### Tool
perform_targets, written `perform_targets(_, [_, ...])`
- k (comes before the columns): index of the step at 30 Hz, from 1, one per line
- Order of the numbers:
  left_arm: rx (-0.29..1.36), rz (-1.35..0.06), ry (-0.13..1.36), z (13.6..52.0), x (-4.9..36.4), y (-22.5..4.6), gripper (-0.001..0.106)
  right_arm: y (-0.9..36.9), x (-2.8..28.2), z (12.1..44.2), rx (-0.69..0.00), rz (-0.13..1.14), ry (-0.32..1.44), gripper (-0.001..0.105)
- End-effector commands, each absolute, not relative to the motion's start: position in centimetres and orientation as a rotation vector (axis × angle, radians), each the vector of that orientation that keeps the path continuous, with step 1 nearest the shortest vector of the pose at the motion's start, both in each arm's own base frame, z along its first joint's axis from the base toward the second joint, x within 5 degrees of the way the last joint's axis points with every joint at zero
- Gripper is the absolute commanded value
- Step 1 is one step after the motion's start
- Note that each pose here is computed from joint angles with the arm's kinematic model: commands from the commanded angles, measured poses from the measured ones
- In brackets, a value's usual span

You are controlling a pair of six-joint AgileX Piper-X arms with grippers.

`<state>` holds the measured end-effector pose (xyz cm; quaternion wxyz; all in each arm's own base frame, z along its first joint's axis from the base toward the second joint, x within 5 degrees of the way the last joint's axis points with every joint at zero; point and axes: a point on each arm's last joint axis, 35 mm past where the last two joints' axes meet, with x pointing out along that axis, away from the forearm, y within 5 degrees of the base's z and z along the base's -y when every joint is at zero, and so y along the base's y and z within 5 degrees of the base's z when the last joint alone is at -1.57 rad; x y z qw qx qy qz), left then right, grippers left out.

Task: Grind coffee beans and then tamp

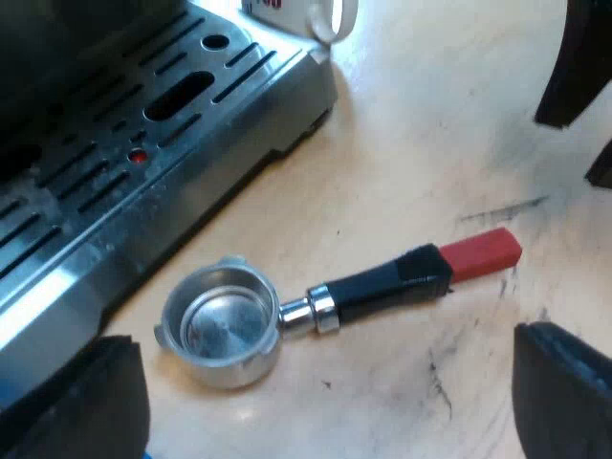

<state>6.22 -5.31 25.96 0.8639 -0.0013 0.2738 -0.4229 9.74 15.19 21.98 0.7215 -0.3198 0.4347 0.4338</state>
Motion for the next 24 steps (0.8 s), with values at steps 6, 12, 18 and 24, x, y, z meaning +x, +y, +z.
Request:
perform_targets(6, [-0.019,-0.889,0.556,26.7,6.1,-5.3,0.078,15.4,9.6,26.8,-0.616,0.992,0.757,0.053])
perform_targets(12, [-0.019,-0.889,0.556,26.7,6.1,-5.3,0.078,17.1,9.2,28.6,-0.531,1.065,0.552,0.053])
perform_targets(18, [-0.019,-0.889,0.556,26.7,6.1,-5.3,0.078,18.7,8.5,29.5,-0.537,1.154,0.345,0.053])
perform_targets(24, [-0.019,-0.889,0.556,26.7,6.1,-5.3,0.078,19.1,8.4,28.7,-0.533,1.172,0.242,0.053])
